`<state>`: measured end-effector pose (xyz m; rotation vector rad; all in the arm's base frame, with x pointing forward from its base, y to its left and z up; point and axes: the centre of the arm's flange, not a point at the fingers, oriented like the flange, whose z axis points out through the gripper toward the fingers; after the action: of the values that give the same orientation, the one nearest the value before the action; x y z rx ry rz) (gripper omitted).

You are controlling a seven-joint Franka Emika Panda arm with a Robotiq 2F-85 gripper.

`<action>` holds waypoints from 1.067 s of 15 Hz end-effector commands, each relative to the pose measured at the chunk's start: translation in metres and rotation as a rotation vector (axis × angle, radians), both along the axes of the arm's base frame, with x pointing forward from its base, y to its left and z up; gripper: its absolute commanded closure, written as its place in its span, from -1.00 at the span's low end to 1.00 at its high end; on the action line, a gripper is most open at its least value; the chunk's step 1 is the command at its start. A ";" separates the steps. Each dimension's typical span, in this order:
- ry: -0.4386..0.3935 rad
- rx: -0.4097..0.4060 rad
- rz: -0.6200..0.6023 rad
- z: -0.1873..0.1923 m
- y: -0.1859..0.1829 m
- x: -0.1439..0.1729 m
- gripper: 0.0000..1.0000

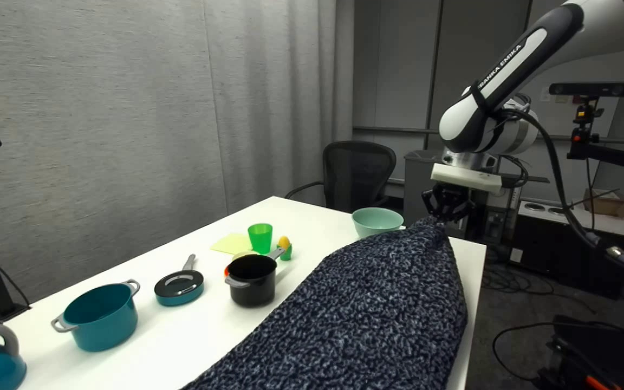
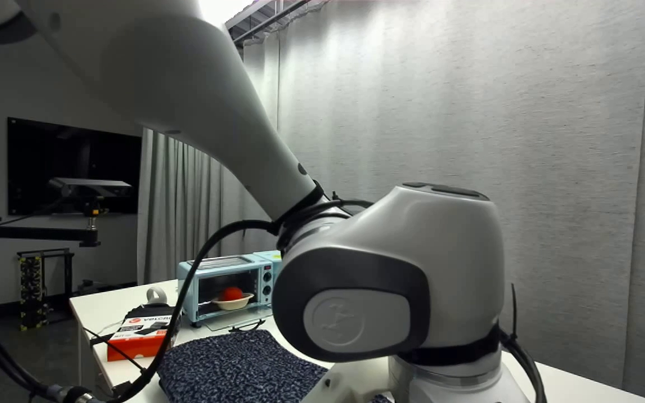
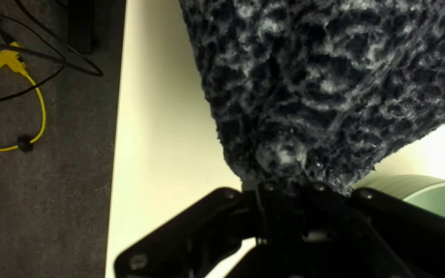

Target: Unfold the blanket

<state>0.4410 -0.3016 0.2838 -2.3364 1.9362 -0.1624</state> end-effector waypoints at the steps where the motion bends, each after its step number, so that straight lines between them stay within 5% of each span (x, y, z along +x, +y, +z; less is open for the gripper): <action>1: 0.017 -0.008 -0.015 -0.015 -0.033 0.025 0.95; 3: 0.020 -0.004 -0.012 -0.015 -0.013 0.013 0.79; 9: 0.027 -0.001 -0.012 -0.019 -0.017 0.023 0.79; 11: 0.025 -0.004 -0.010 -0.019 -0.017 0.023 0.95; 16: -0.040 0.002 -0.043 -0.011 -0.024 0.025 0.95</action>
<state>0.4648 -0.3173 0.2644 -2.3158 1.9728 -0.1470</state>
